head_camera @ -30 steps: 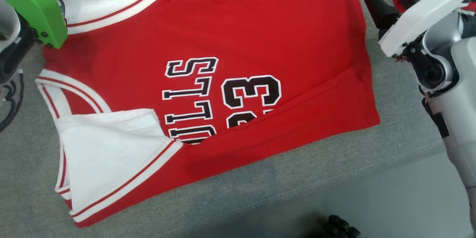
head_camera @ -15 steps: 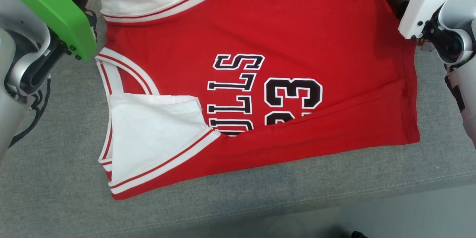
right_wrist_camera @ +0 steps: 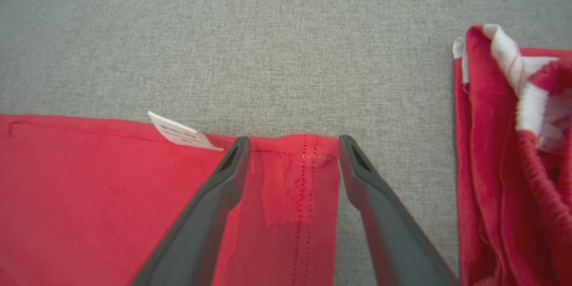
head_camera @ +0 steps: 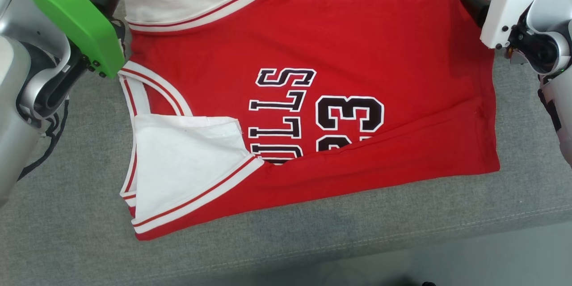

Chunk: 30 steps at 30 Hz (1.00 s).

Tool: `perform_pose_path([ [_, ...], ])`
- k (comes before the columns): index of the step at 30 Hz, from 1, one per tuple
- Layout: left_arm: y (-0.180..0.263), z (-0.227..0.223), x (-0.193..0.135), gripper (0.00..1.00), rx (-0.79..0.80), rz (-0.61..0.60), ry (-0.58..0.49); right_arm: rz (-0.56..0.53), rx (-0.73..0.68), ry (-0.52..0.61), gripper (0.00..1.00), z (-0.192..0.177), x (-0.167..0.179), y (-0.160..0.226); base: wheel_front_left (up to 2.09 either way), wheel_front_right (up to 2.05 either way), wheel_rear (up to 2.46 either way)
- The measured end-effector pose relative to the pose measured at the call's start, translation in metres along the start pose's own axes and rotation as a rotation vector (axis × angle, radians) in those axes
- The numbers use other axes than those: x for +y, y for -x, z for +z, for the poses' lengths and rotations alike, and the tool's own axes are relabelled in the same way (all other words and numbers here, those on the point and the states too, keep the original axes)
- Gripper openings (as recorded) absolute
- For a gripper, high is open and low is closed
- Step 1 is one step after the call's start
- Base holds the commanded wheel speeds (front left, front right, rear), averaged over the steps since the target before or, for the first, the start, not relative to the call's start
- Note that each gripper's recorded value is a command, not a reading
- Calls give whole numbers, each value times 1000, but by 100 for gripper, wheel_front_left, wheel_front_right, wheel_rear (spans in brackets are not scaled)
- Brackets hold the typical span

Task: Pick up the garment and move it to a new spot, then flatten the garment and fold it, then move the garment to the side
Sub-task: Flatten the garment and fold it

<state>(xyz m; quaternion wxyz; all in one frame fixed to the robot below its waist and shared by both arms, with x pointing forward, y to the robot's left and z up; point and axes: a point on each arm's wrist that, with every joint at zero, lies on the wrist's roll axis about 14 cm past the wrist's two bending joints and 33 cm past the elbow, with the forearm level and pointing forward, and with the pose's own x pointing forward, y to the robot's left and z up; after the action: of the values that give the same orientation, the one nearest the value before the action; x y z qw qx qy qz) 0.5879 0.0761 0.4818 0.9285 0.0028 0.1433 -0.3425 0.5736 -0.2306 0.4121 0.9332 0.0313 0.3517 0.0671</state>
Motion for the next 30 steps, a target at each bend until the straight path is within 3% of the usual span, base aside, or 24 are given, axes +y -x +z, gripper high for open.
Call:
perform_pose_path([
  [11,-4,-12,3,0,17,-2,17,-2,72,-10,100,-21,5,-18,0,0,0],
  [12,-4,-12,4,0,17,1,19,-2,66,-11,86,-20,5,-20,0,0,0],
  [14,-3,-13,4,0,17,3,20,-5,55,-14,48,-17,5,-21,0,0,0],
  [16,-2,-11,4,0,14,5,18,-13,46,-16,39,-16,4,-20,0,0,0],
  [17,-1,-10,4,0,11,5,19,-18,41,-12,28,-15,3,-19,0,0,0],
  [18,0,-8,4,0,6,5,20,-22,37,-13,8,-15,2,-18,0,0,0],
  [19,1,-6,3,0,1,5,18,-24,29,-14,0,-13,1,-17,0,0,0],
  [30,29,21,-16,0,-98,-36,9,21,-138,-53,0,11,15,5,0,0,0],
])
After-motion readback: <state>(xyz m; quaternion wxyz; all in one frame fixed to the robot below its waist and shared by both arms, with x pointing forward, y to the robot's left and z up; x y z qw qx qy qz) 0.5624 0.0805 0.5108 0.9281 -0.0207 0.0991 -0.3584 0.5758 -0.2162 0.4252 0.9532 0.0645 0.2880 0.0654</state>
